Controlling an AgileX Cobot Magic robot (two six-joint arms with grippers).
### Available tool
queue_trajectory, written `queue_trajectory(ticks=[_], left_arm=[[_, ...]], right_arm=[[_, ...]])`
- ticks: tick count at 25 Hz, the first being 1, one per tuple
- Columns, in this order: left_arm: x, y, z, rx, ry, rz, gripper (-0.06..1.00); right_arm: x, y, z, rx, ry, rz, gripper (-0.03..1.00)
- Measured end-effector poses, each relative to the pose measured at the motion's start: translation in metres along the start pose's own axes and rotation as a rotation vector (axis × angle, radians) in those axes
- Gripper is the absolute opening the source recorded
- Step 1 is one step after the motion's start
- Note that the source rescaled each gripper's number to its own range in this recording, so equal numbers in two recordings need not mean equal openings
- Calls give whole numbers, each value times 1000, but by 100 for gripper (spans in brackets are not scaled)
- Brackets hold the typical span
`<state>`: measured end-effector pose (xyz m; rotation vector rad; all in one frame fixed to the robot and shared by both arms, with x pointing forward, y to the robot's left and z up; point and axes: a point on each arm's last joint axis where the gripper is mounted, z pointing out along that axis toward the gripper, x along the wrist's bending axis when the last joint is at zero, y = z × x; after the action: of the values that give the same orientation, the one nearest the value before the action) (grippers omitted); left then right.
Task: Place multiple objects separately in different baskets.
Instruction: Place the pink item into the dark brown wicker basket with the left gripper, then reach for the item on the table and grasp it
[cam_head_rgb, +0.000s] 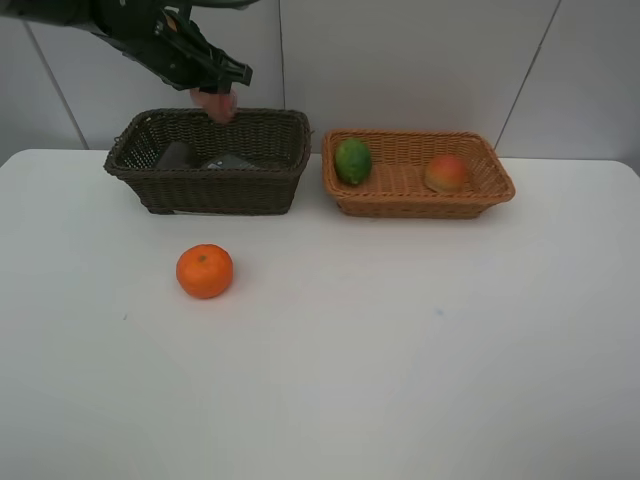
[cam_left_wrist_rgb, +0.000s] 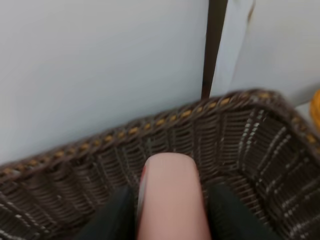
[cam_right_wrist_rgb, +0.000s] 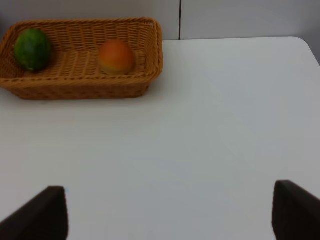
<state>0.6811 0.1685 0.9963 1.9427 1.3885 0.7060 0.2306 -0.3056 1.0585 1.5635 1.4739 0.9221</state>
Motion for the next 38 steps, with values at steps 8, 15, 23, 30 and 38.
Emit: queue_trajectory(ticks=[8,15,23,30,38], left_arm=[[-1,-21,34,32,-9,-74,39],[-2,-19,35,0,-13,-81,39],[-2,-17,35,-10,-13,-42,79],[-2,-17,35,-14,-13,-21,80],[-1,-17,35,-10,-12,136,95]], right_arm=[[0,0,0,0,0,0,88],[0,0,0,0,0,0,88],[0,0,0,0,0,0,88],[0,0,0,0,0,0,88],[0,0,0,0,0,0,88]])
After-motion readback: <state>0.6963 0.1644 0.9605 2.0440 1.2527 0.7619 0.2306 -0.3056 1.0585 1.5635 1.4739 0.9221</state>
